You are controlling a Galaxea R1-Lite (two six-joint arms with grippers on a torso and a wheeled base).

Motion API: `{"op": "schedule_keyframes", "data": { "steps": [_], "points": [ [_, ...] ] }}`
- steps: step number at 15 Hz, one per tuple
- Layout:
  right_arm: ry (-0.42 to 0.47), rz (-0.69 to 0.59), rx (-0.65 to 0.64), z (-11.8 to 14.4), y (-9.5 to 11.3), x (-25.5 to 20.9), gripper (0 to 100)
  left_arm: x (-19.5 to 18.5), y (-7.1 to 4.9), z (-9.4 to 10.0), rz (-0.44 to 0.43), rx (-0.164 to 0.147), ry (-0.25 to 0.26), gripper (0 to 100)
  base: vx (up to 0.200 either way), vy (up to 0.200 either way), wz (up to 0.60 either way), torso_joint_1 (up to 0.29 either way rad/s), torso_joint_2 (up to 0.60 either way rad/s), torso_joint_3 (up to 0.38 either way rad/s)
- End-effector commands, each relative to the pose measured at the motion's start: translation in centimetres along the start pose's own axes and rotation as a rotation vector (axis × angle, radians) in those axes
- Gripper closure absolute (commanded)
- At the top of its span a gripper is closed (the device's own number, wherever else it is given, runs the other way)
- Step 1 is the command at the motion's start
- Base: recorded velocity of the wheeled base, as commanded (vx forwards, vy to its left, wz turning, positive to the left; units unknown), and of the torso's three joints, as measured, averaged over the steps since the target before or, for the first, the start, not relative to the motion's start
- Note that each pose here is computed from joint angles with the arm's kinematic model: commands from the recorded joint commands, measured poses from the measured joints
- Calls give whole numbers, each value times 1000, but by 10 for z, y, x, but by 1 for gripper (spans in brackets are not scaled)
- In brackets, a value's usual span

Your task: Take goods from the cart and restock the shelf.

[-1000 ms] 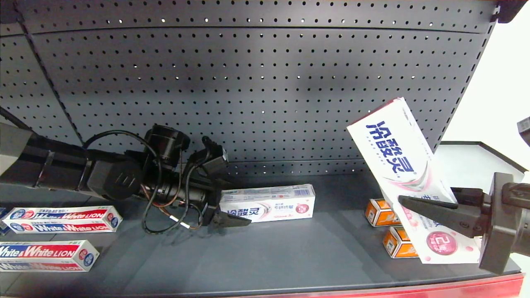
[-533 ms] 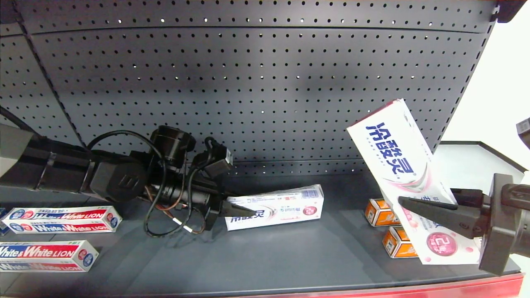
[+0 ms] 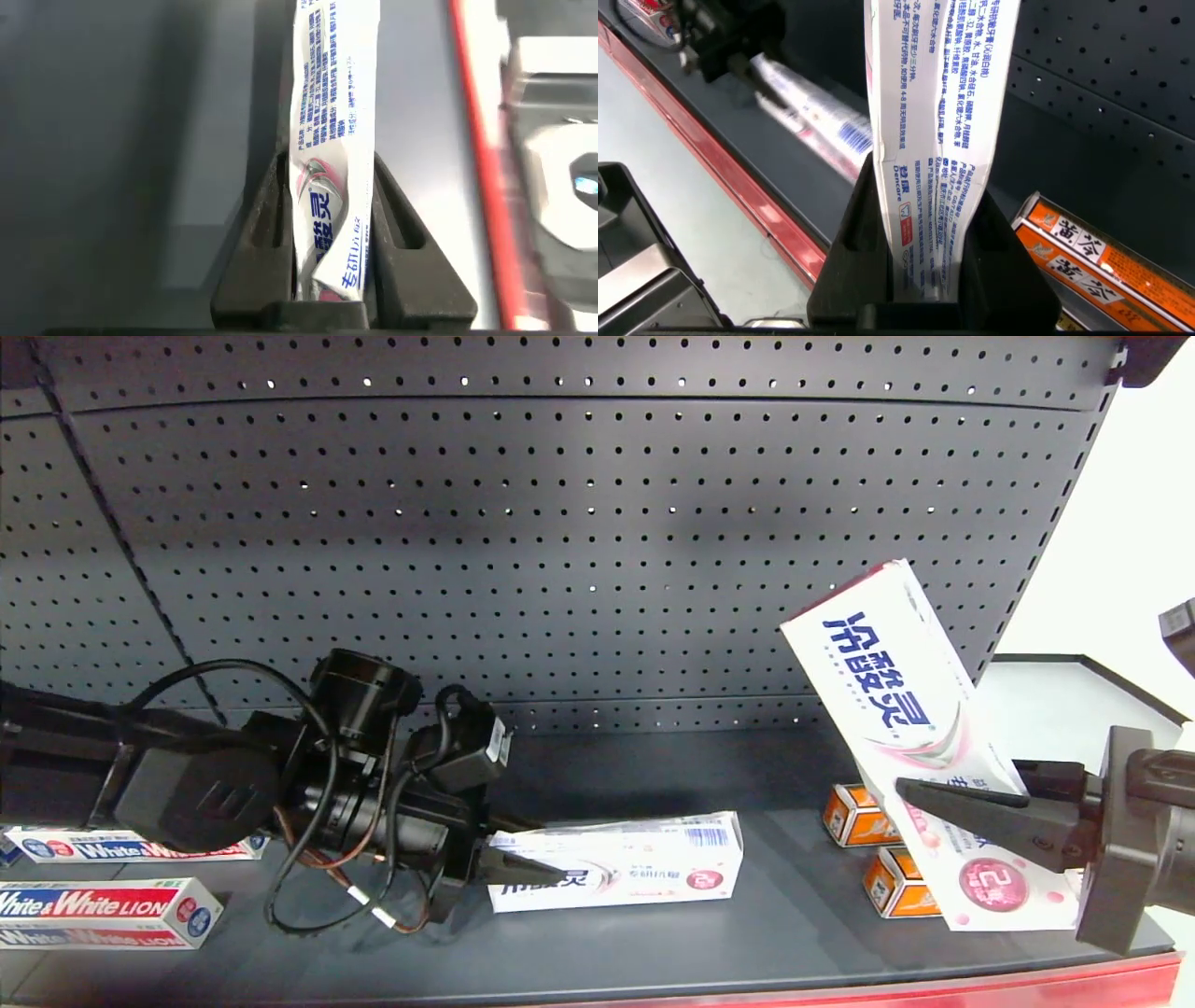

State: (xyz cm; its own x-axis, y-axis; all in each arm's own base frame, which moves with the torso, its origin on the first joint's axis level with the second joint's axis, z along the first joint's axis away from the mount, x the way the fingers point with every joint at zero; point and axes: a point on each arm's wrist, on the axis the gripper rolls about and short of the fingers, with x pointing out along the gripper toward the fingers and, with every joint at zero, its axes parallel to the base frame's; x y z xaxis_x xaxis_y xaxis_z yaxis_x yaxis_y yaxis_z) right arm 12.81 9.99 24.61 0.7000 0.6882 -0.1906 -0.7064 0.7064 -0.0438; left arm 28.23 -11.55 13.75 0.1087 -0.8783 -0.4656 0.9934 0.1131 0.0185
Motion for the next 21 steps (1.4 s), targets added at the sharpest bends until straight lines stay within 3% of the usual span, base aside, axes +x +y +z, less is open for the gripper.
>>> {"op": "schedule_keyframes", "data": {
  "steps": [1, 9, 17, 18, 21],
  "points": [
    [3, 2, 0, 0, 0, 1, 100, -8, -16, 1, -2, 6, -1, 100, 0, 0, 0, 0, 0, 0],
    [6, 2, 0, -1, 0, 1, 100, -18, -37, -6, -5, 19, 7, 100, 0, 0, 0, 0, 0, 0],
    [4, 2, 0, 0, 0, 2, 100, -18, -41, -8, -13, 18, 10, 100, 0, 0, 0, 0, 0, 0],
    [6, 2, 0, -1, 0, 2, 100, -17, -41, -9, -15, 38, 12, 0, 0, 0, 0, 0, 0, 0],
    [6, 2, 0, -1, 0, 2, 100, -18, -41, -9, -11, 41, 13, 0, 0, 0, 0, 0, 0, 0]
  ]
}}
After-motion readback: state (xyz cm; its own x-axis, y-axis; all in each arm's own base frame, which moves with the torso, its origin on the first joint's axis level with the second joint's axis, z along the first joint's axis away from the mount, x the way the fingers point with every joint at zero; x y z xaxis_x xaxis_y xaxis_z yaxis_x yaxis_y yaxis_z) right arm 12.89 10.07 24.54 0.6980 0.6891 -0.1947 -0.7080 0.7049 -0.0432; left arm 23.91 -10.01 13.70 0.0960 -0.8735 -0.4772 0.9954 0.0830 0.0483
